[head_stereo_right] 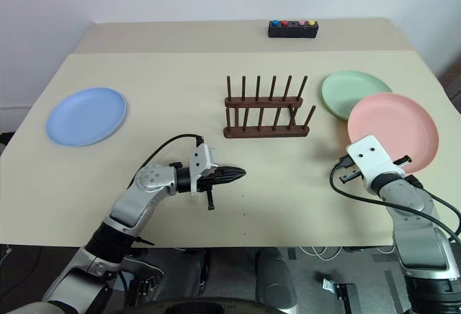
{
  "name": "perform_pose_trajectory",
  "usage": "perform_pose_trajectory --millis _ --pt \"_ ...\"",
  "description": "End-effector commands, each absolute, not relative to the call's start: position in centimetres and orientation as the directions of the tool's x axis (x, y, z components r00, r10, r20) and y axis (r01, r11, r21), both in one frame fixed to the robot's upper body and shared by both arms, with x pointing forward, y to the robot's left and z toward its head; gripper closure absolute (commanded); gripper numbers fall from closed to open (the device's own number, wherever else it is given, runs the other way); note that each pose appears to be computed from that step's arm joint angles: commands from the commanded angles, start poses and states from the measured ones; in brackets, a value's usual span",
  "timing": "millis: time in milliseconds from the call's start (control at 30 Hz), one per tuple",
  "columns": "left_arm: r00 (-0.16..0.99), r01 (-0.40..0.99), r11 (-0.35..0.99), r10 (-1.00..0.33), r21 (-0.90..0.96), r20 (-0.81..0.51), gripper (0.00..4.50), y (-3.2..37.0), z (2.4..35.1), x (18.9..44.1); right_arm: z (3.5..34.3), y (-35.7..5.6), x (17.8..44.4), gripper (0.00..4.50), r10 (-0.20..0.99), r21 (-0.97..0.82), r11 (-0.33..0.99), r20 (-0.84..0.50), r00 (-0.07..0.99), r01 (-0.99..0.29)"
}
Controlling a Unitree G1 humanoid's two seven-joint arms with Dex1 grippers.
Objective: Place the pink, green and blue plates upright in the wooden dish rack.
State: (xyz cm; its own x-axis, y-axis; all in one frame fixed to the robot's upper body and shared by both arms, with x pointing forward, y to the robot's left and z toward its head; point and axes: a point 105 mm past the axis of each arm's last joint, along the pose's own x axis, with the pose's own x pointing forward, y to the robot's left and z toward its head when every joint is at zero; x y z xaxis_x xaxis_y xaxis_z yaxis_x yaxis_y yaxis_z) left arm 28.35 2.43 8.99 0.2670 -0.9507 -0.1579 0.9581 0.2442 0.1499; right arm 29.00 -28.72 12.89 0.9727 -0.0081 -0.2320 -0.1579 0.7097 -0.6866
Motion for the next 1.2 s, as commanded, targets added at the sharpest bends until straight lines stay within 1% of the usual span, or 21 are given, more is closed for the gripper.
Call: perform_pose_trajectory --millis 33,67,167,200,300,333,367,433,567,633,700,800,933,1100,1200 --pt "0.264 0.953 0.236 -0.955 0.188 -0.139 4.50 2.2 9.8 28.5 18.4 -26.6 29.6 4.45 0.111 -0.795 0.598 -0.046 0.993 -0.104" --pt "0.264 0.953 0.236 -0.954 0.189 -0.140 4.50 2.2 9.8 28.5 19.4 -26.3 29.7 4.45 0.136 -0.806 0.584 -0.017 0.991 -0.094" --pt "0.265 0.952 0.235 -0.954 0.196 -0.143 4.50 2.2 9.8 28.7 23.4 -24.5 30.5 4.45 0.270 -0.816 0.571 0.083 0.959 -0.090" --pt "0.265 0.952 0.234 -0.953 0.199 -0.145 4.50 2.2 9.8 28.7 24.5 -23.6 30.8 4.45 0.323 -0.797 0.594 0.108 0.940 -0.112" --pt "0.263 0.952 0.232 -0.954 0.201 -0.146 4.50 2.1 9.7 28.9 26.1 -21.6 31.6 4.45 0.439 -0.735 0.648 0.147 0.886 -0.199" --pt "0.264 0.951 0.232 -0.954 0.203 -0.146 4.50 2.0 9.7 28.9 27.2 -20.8 31.8 4.45 0.484 -0.692 0.682 0.188 0.855 -0.234" --pt "0.268 0.950 0.236 -0.953 0.205 -0.144 4.50 2.0 9.8 29.0 28.7 -19.9 31.9 4.45 0.546 -0.614 0.726 0.240 0.802 -0.310" --pt "0.277 0.947 0.245 -0.950 0.208 -0.144 4.50 2.2 9.8 29.1 30.4 -18.4 31.6 4.45 0.656 -0.517 0.720 0.291 0.696 -0.463" --pt "0.292 0.944 0.260 -0.945 0.205 -0.145 4.50 2.5 9.7 29.2 31.4 -17.5 31.1 4.45 0.752 -0.390 0.658 0.310 0.581 -0.644" --pt "0.305 0.940 0.272 -0.941 0.207 -0.145 4.50 2.8 9.7 29.3 30.9 -17.2 30.9 4.45 0.799 -0.321 0.601 0.283 0.531 -0.732" --pt "0.314 0.937 0.281 -0.939 0.208 -0.144 4.50 2.9 9.8 29.3 30.5 -17.2 30.9 4.45 0.819 -0.265 0.569 0.272 0.506 -0.778" --pt "0.328 0.932 0.296 -0.933 0.208 -0.145 4.50 3.2 9.8 29.3 30.4 -18.5 31.6 4.45 0.796 -0.112 0.569 0.326 0.510 -0.815" --pt "0.339 0.929 0.306 -0.929 0.208 -0.147 4.50 3.4 9.9 29.2 30.8 -19.3 31.7 4.45 0.775 -0.001 0.541 0.388 0.498 -0.841" --pt "0.343 0.928 0.310 -0.928 0.209 -0.148 4.50 3.6 9.9 29.2 30.7 -19.9 32.2 4.45 0.750 0.090 0.528 0.418 0.513 -0.844" --pt "0.343 0.927 0.309 -0.927 0.210 -0.150 4.50 3.6 9.9 29.2 30.3 -19.7 32.0 4.45 0.759 0.101 0.512 0.410 0.505 -0.853"
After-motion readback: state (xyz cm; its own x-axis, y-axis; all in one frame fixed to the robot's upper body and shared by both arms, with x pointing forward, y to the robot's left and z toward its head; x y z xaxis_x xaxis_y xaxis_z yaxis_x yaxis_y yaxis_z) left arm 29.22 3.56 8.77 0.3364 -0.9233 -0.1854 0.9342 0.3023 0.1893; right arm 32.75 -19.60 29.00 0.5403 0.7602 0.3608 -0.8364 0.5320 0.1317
